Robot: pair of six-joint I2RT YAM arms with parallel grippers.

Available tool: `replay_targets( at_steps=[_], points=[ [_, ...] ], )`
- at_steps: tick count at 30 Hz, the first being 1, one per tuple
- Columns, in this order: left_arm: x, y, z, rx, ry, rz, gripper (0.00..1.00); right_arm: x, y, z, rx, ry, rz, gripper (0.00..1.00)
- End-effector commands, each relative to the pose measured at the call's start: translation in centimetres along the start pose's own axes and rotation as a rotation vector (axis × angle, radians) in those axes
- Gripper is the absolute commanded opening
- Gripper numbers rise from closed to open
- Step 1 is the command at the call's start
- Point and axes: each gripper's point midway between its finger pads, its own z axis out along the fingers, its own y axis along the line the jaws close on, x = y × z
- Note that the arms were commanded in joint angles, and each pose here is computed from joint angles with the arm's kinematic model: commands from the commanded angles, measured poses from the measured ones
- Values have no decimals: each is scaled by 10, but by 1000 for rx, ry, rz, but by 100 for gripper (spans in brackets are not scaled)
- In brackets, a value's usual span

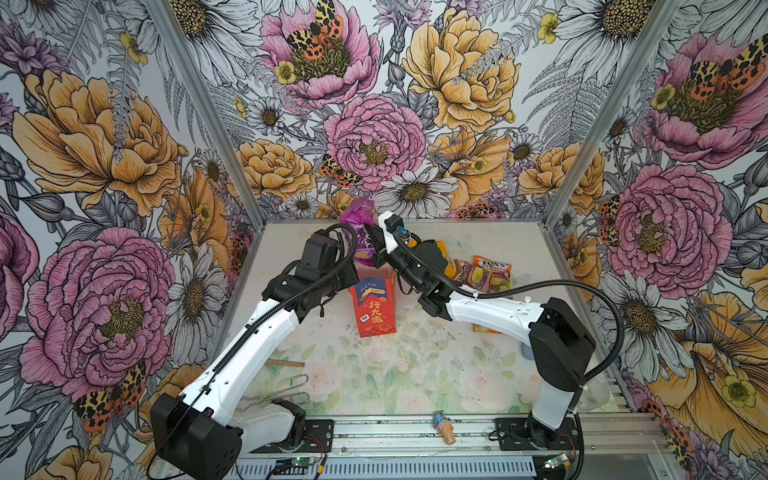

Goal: Place the snacks into the paper bag
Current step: 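Lower the purple candy bag into the paper bag held by the left gripper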

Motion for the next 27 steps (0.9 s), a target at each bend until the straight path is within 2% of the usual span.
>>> replay_targets(
  at_steps=[1,24,25,27],
  points=[
    [1,-8,1,24,13,12,0,-60,-13,-4,53,-192,-23,0],
    [0,-8,1,26,13,12,0,-52,-15,-5,133,-190,-111,0],
    [0,-8,0,27,13,15,0,-51,-15,-5,134,-191,-116,5],
    [0,-8,1,26,13,15,0,-50,-13,-5,125,-187,-124,29]
  ],
)
